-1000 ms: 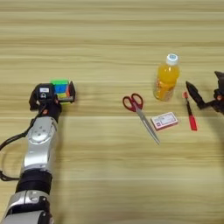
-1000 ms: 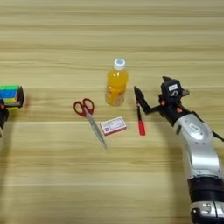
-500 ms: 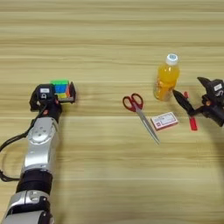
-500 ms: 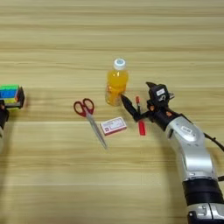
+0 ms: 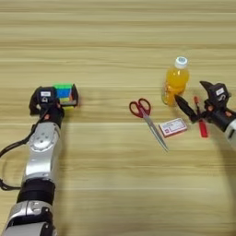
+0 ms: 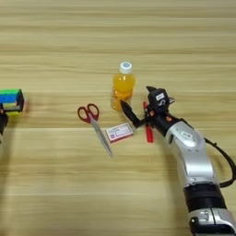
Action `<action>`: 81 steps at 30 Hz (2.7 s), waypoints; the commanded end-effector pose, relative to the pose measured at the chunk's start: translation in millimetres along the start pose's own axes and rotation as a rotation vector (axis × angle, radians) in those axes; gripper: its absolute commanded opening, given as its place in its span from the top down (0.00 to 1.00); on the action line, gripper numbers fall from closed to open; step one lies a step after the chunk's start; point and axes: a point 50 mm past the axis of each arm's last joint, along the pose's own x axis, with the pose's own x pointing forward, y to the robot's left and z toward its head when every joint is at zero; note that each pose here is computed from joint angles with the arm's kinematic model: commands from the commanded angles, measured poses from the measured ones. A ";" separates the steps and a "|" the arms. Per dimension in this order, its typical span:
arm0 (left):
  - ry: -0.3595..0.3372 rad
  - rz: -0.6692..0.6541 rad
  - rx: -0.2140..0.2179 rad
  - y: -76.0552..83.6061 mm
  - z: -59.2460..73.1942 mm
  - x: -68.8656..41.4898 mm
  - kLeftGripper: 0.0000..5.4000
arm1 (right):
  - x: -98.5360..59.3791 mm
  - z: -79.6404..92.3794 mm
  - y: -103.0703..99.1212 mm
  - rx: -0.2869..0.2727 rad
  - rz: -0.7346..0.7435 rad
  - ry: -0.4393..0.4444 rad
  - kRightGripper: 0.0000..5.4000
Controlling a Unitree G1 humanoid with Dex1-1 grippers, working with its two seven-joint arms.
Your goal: Move the objects on the table
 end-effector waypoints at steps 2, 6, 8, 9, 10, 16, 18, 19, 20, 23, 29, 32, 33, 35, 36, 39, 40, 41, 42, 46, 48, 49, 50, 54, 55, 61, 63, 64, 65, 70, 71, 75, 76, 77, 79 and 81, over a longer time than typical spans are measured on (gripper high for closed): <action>-0.054 -0.042 -0.002 -3.3 8.4 -3.2 0.00 | 9.1 2.7 2.8 -0.006 0.005 -0.017 0.00; -0.052 -0.043 -0.001 -3.8 8.8 -3.6 0.00 | 14.5 3.9 6.3 -0.008 0.017 -0.024 0.00; -0.049 -0.042 -0.002 -3.7 8.5 -3.6 0.00 | 18.1 4.1 7.7 -0.011 0.019 -0.023 0.00; -0.047 -0.040 -0.002 -3.5 8.3 -3.6 0.00 | 19.7 3.9 8.1 -0.010 0.019 -0.023 0.00; -0.046 -0.039 -0.002 -3.3 8.1 -3.6 0.00 | 21.0 3.7 8.3 -0.010 0.019 -0.023 0.00; -0.046 -0.037 -0.001 -2.7 8.5 -4.6 0.00 | 26.7 2.5 6.3 -0.003 0.005 -0.022 0.00; -0.048 -0.037 0.000 -2.6 9.2 -5.1 0.00 | 28.7 2.4 5.3 0.002 0.001 -0.023 0.00; -0.049 -0.038 0.001 -2.6 9.4 -5.3 0.00 | 29.9 2.2 5.3 0.004 -0.001 -0.023 0.00; -0.049 -0.038 0.001 -2.7 9.5 -5.4 0.00 | 31.2 2.1 5.4 0.007 -0.001 -0.024 0.00; -0.048 -0.039 0.001 -2.8 9.5 -5.5 0.00 | 35.5 2.2 6.5 0.016 -0.001 -0.027 0.00; -0.047 -0.039 0.001 -3.0 9.4 -5.7 0.00 | 45.0 3.8 8.9 0.029 0.003 -0.039 0.00; -0.046 -0.042 0.002 -3.5 9.3 -5.9 0.00 | 48.8 4.1 9.2 0.031 0.002 -0.041 0.00; -0.046 -0.043 0.002 -3.6 9.4 -5.9 0.00 | 49.8 3.8 9.3 0.032 0.001 -0.040 0.00; -0.046 -0.044 0.003 -3.8 9.4 -6.1 0.00 | 51.9 3.0 9.6 0.034 -0.002 -0.038 0.00; -0.046 -0.044 0.003 -3.8 9.4 -6.3 0.00 | 52.8 2.4 9.8 0.035 -0.003 -0.038 0.00; -0.045 -0.044 0.002 -3.7 9.2 -6.6 0.00 | 55.9 0.8 10.7 0.040 -0.008 -0.037 0.00; -0.044 -0.043 0.002 -3.6 9.2 -6.6 0.00 | 56.9 0.4 11.4 0.044 -0.008 -0.037 0.00; -0.044 -0.043 0.002 -3.5 9.2 -6.7 0.00 | 58.1 -0.5 12.7 0.049 -0.006 -0.035 0.00; -0.044 -0.042 0.002 -3.4 9.2 -6.8 0.00 | 59.1 -1.5 13.7 0.052 -0.004 -0.033 0.00; -0.046 -0.040 0.001 -3.2 9.5 -7.2 0.00 | 61.1 -4.2 14.7 0.058 -0.008 -0.024 0.04; -0.047 -0.040 0.001 -3.2 9.6 -7.3 0.00 | 61.7 -5.1 14.6 0.057 -0.011 -0.022 0.06; -0.047 -0.039 0.000 -3.2 9.6 -7.4 0.00 | 61.9 -5.4 14.5 0.056 -0.013 -0.021 0.09; -0.048 -0.040 0.000 -3.3 9.8 -7.4 0.00 | 62.0 -5.6 14.3 0.055 -0.015 -0.021 0.11; -0.048 -0.040 0.001 -3.4 10.1 -7.6 0.00 | 62.5 -6.1 14.0 0.056 -0.019 -0.022 0.18; -0.048 -0.039 0.001 -3.3 10.1 -7.6 0.00 | 62.6 -6.3 14.0 0.056 -0.020 -0.022 0.19; -0.047 -0.038 0.001 -3.2 10.0 -7.5 0.00 | 64.2 -5.6 13.9 0.062 -0.024 -0.026 0.30; -0.046 -0.037 0.001 -3.4 9.9 -7.4 0.00 | 65.1 -4.5 13.6 0.064 -0.027 -0.029 0.35; -0.046 -0.037 0.001 -3.5 9.8 -7.3 0.00 | 65.4 -4.1 13.4 0.064 -0.028 -0.031 0.36; -0.046 -0.037 0.001 -3.6 9.8 -7.2 0.00 | 65.8 -3.5 13.4 0.065 -0.029 -0.033 0.36; -0.045 -0.034 0.001 -4.2 9.6 -6.9 0.00 | 68.4 1.3 17.9 0.063 -0.015 -0.054 0.37; -0.045 -0.034 0.001 -4.3 9.5 -6.9 0.00 | 69.0 2.8 19.1 0.062 -0.010 -0.060 0.37; -0.044 -0.034 0.000 -4.6 9.3 -6.9 0.00 | 71.7 9.7 24.8 0.062 0.009 -0.086 0.37; -0.044 -0.034 0.000 -4.7 9.2 -6.9 0.00 | 72.5 11.5 27.7 0.061 0.019 -0.094 0.37; -0.043 -0.034 0.000 -4.8 9.2 -6.9 0.00 | 73.1 12.9 31.2 0.061 0.030 -0.100 0.37; -0.043 -0.034 0.000 -4.9 9.1 -6.9 0.00 | 73.4 14.7 36.4 0.062 0.045 -0.107 0.37; -0.043 -0.034 0.000 -5.0 9.0 -6.8 0.00 | 73.5 16.2 41.9 0.065 0.059 -0.114 0.37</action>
